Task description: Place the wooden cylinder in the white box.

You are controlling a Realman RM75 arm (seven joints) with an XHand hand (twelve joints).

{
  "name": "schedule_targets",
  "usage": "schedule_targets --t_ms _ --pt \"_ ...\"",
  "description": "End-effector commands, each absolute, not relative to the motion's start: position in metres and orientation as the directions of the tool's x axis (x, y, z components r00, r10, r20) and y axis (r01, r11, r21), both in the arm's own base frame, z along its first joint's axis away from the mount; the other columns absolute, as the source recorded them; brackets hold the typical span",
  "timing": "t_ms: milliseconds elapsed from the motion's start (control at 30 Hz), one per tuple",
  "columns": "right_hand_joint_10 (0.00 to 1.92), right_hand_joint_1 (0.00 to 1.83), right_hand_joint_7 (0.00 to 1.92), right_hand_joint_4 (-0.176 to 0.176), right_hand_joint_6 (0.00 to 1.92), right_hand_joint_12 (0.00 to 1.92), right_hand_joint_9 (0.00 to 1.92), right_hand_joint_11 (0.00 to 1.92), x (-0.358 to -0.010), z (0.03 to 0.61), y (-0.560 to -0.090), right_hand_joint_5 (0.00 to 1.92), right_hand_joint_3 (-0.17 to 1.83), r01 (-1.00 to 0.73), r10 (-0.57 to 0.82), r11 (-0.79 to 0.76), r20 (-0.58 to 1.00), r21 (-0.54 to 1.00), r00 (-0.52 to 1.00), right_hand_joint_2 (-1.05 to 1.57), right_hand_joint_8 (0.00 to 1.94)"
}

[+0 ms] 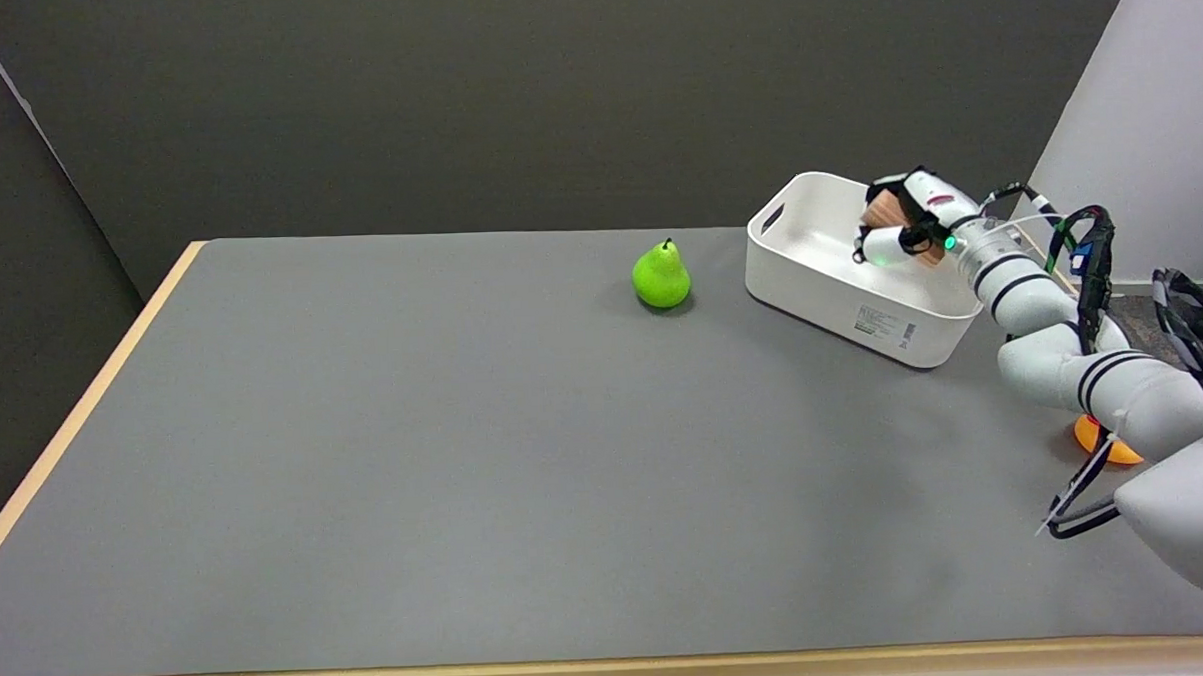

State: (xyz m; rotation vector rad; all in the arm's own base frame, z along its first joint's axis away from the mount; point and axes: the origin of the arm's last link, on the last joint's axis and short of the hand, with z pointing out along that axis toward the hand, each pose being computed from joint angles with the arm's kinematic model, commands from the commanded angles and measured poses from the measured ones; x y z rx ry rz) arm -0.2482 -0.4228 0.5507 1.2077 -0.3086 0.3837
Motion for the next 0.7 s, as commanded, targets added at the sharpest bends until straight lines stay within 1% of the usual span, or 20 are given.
schedule_targets --t_ms 33,367,433,500,567,600,633,667,700 --pt "1.92 0.85 0.78 0.006 1.92 1.92 1.15 0.83 -0.269 0.549 -0.415 0.62 0.97 -0.358 -0.001 0.348 0.383 0.866 0.924 0.94 1.94" --pt "1.92 0.85 0.78 0.005 1.92 1.92 1.14 0.84 -0.253 0.537 -0.422 0.62 0.97 -0.363 0.036 0.266 0.367 0.893 0.93 0.94 1.94" --pt "1.92 0.84 0.68 0.01 1.92 1.92 1.02 0.67 -0.252 0.536 -0.418 0.61 0.93 -0.377 0.046 0.249 0.378 0.892 0.925 0.97 1.94" --pt "1.92 0.85 0.49 0.049 1.85 1.92 0.67 0.18 -0.255 0.539 -0.414 0.65 0.92 -0.424 0.046 0.26 0.428 0.867 0.903 0.93 1.94" --pt "1.8 0.53 0.67 -0.098 0.99 1.92 0.65 0.01 -0.256 0.541 -0.412 0.49 0.82 -0.437 0.049 0.266 0.441 0.859 0.896 0.81 1.41" --pt "1.45 0.42 0.55 -0.074 0.73 1.87 0.5 0.13 -0.257 0.541 -0.411 0.38 0.82 -0.442 0.05 0.267 0.445 0.856 0.894 0.76 1.01" --pt "1.04 0.32 0.39 -0.032 0.5 1.81 0.32 0.3 -0.258 0.542 -0.41 0.27 0.82 -0.447 0.052 0.272 0.451 0.852 0.891 0.7 0.57" --pt "0.72 0.28 0.23 -0.01 0.4 1.49 0.17 0.18 -0.257 0.543 -0.409 0.17 0.85 -0.453 0.053 0.276 0.457 0.848 0.888 0.64 0.36" --pt "0.41 0.24 0.07 0.009 0.32 1.13 0.02 0.02 -0.257 0.544 -0.409 0.07 0.89 -0.462 0.054 0.281 0.467 0.841 0.883 0.57 0.18"
